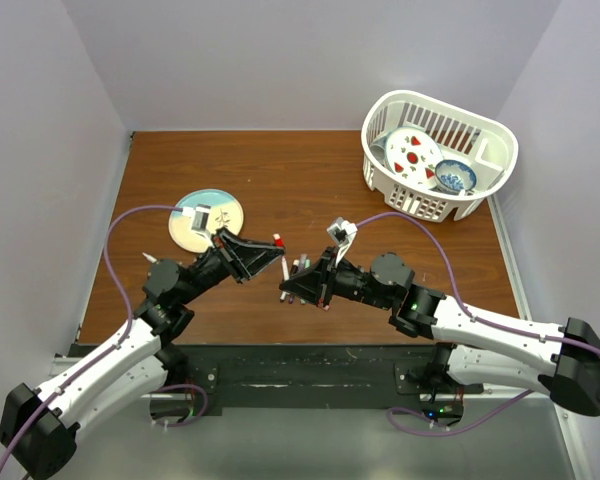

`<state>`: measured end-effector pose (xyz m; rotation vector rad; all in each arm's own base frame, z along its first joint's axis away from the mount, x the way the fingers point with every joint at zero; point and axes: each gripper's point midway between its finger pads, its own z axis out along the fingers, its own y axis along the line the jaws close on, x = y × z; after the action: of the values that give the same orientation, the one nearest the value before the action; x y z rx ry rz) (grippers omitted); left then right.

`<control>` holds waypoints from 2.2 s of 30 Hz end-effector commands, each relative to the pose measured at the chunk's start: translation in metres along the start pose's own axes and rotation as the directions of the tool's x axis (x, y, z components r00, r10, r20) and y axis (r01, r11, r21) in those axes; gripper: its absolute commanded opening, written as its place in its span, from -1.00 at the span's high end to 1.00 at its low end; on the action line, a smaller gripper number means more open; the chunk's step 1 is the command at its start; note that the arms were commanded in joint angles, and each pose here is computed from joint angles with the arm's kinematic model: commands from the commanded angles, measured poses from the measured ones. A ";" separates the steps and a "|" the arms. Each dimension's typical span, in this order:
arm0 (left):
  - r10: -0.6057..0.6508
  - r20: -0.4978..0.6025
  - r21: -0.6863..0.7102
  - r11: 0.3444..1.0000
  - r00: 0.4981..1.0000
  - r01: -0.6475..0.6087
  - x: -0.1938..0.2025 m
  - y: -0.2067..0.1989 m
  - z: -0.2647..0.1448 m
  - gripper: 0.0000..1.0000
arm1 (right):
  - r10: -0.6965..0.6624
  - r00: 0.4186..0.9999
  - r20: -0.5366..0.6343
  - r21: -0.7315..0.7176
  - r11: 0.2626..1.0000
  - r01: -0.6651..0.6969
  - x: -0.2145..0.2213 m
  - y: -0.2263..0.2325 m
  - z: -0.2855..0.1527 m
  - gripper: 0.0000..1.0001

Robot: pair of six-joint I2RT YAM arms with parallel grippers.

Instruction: Insert the pens into the pen caps

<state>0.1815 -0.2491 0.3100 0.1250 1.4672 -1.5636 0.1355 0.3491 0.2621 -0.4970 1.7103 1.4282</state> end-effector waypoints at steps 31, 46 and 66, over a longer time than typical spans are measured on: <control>0.122 -0.109 0.169 0.980 0.986 -0.102 0.011 -0.033 0.000 -0.41 | -0.093 0.995 0.022 -0.044 0.995 0.094 -0.021 0.018 0.006 1.00; 0.181 -0.064 0.068 0.982 0.981 -0.176 -0.026 -0.036 0.027 -0.27 | -0.084 0.996 0.007 -0.051 0.995 0.085 -0.013 0.017 -0.002 1.00; 0.086 -0.143 0.150 0.987 0.986 -0.064 0.003 -0.038 0.014 1.00 | -0.102 0.990 0.102 -0.051 0.993 0.108 -0.038 0.024 0.001 1.00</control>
<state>0.1794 -0.2673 0.3312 0.3337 1.5024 -1.5286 0.1288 0.3514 0.2687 -0.5931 1.6865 1.4047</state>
